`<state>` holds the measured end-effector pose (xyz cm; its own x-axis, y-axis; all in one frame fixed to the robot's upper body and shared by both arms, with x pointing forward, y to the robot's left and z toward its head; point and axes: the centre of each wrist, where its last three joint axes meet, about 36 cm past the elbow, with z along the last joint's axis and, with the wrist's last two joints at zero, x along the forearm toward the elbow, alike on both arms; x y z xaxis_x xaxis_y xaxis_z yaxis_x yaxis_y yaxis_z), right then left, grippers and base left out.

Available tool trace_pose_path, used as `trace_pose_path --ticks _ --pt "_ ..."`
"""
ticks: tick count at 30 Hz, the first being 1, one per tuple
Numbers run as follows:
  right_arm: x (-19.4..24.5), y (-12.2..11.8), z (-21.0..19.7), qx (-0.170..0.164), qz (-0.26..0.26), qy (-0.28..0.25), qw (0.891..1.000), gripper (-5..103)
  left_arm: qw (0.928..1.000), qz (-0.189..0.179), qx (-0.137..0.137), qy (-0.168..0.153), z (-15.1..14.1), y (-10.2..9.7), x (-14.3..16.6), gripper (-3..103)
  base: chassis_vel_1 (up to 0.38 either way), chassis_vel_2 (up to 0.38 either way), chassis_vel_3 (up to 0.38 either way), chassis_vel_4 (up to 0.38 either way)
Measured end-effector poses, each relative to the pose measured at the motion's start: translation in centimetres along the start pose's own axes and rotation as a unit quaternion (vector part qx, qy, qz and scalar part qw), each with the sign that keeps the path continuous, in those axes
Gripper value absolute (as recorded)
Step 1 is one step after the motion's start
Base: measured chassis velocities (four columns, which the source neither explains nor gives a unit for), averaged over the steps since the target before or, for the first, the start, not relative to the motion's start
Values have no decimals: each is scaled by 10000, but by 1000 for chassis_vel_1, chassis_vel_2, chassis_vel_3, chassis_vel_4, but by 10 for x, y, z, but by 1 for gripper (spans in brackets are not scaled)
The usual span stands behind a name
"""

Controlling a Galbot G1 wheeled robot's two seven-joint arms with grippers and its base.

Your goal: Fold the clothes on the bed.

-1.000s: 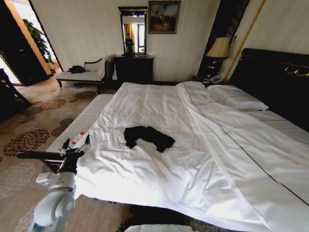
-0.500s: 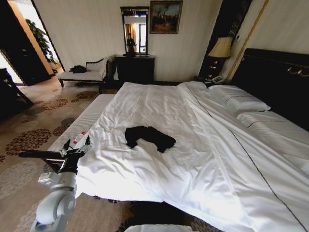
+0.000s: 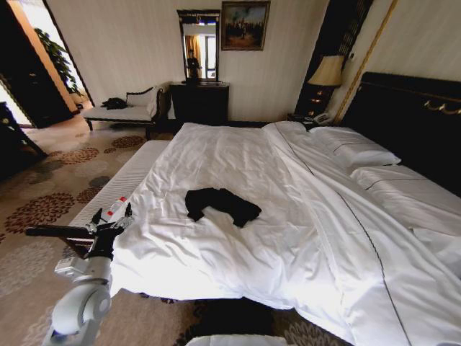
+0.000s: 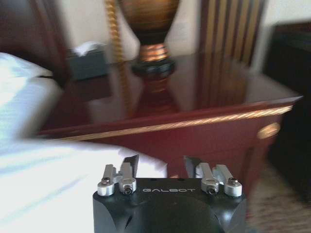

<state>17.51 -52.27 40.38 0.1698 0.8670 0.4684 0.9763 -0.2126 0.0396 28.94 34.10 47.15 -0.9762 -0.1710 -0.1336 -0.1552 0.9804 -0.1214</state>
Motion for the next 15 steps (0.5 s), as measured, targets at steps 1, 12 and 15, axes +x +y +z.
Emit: trace_pose_path --ticks 1,12,15 --pt "0 1 -6 101 243 -131 9996 59 10000 5 3 7 0 0 0 100 0 0 0 0" --pt "52 -2 -100 -433 -498 -1280 9896 97 10000 22 -21 5 -1 -1 0 100 0 0 0 0" --pt "80 2 -107 -553 -1441 -1403 9780 99 10000 43 -24 19 -4 -3 2 100 0 0 0 0"
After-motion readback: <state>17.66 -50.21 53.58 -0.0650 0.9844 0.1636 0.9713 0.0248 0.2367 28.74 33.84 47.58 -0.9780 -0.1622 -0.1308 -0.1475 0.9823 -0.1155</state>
